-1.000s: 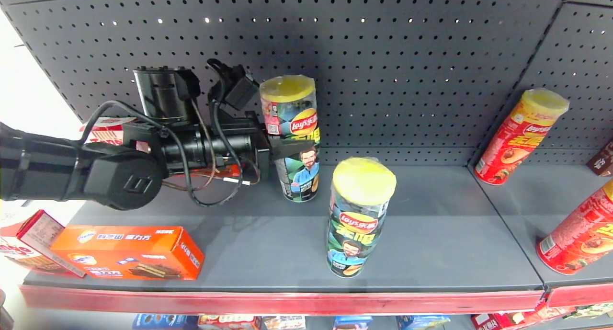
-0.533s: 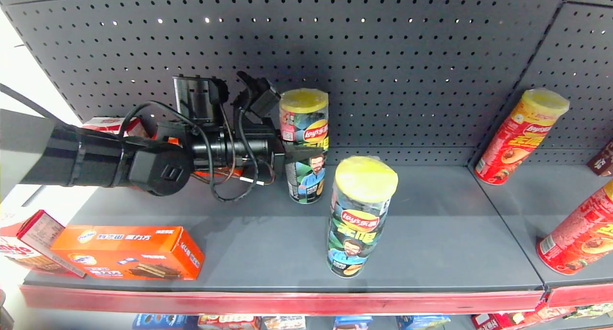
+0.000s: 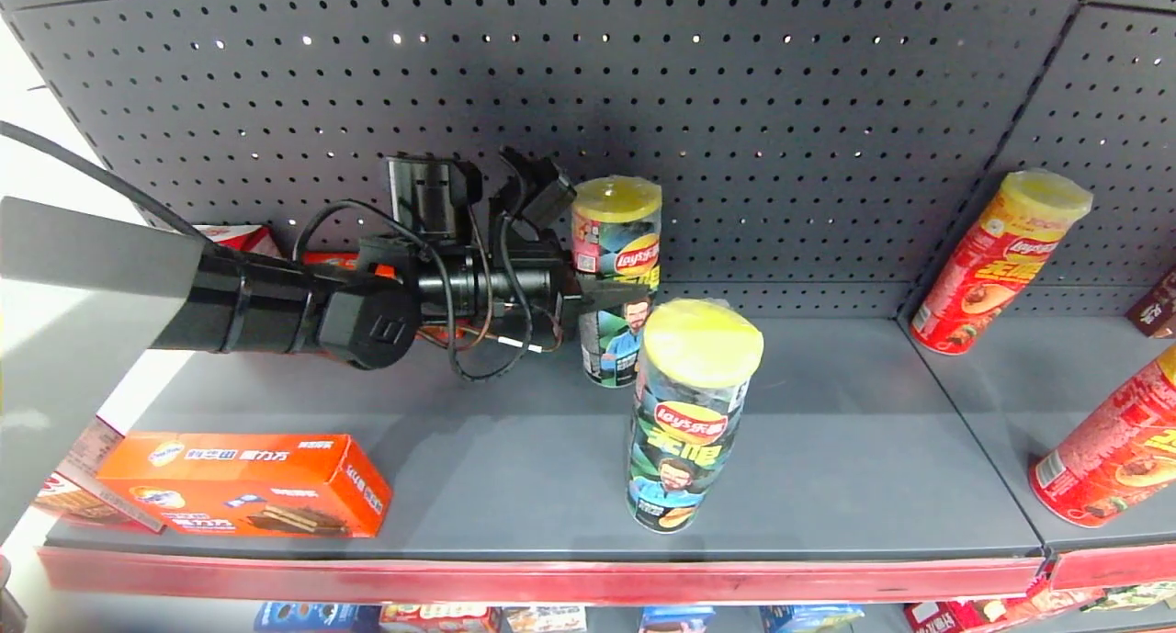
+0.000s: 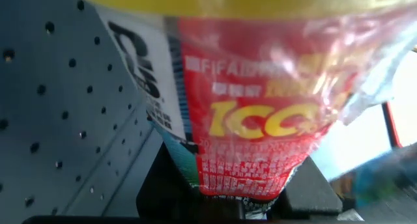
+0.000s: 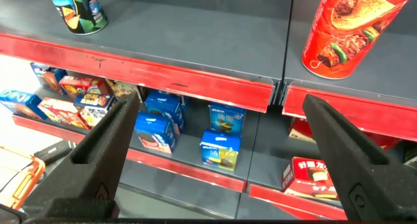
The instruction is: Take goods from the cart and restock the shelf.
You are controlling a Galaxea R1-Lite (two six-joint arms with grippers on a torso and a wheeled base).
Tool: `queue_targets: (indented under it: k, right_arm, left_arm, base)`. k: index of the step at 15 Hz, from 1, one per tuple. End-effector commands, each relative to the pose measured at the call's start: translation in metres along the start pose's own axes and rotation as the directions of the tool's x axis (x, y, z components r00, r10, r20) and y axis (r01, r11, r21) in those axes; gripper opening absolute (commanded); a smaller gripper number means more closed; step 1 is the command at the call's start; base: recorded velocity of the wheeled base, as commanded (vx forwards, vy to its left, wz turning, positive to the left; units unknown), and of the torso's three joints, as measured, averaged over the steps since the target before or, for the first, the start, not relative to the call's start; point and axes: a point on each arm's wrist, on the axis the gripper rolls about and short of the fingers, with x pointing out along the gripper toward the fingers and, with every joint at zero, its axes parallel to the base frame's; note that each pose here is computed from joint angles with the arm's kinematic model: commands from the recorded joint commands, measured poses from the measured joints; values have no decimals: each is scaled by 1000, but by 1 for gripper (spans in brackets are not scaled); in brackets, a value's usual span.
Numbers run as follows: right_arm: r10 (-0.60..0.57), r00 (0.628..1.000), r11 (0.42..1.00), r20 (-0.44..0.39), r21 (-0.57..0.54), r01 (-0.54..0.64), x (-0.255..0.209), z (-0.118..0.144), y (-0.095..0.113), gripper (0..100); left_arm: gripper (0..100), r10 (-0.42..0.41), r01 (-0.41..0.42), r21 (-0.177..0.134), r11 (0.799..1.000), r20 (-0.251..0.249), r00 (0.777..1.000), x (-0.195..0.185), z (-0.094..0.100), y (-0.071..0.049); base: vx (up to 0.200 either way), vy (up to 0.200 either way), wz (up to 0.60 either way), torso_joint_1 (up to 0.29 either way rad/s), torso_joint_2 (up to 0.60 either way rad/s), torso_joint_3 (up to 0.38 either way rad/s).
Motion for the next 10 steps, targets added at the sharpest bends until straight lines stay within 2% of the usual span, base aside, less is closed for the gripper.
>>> queue_targets:
  k: [1, 6, 10]
  right_arm:
    - [1, 1000, 1000, -1, 0, -1, 0, 0, 0, 100]
    - [1, 1000, 1000, -1, 0, -1, 0, 0, 0, 100]
    - [1, 1000, 1000, -1, 0, -1, 0, 0, 0, 100]
  left_arm:
    - [0, -5, 5, -2, 1000, -1, 1000, 8, -6, 3]
    - [0, -6, 6, 2, 1000, 3, 1000, 18, -13, 11]
    - [0, -18, 18, -6, 1000, -2, 1000, 25, -20, 11]
  base:
    - [0, 0, 0, 0, 0, 0]
    - [0, 0, 0, 0, 0, 0]
    - [0, 0, 0, 0, 0, 0]
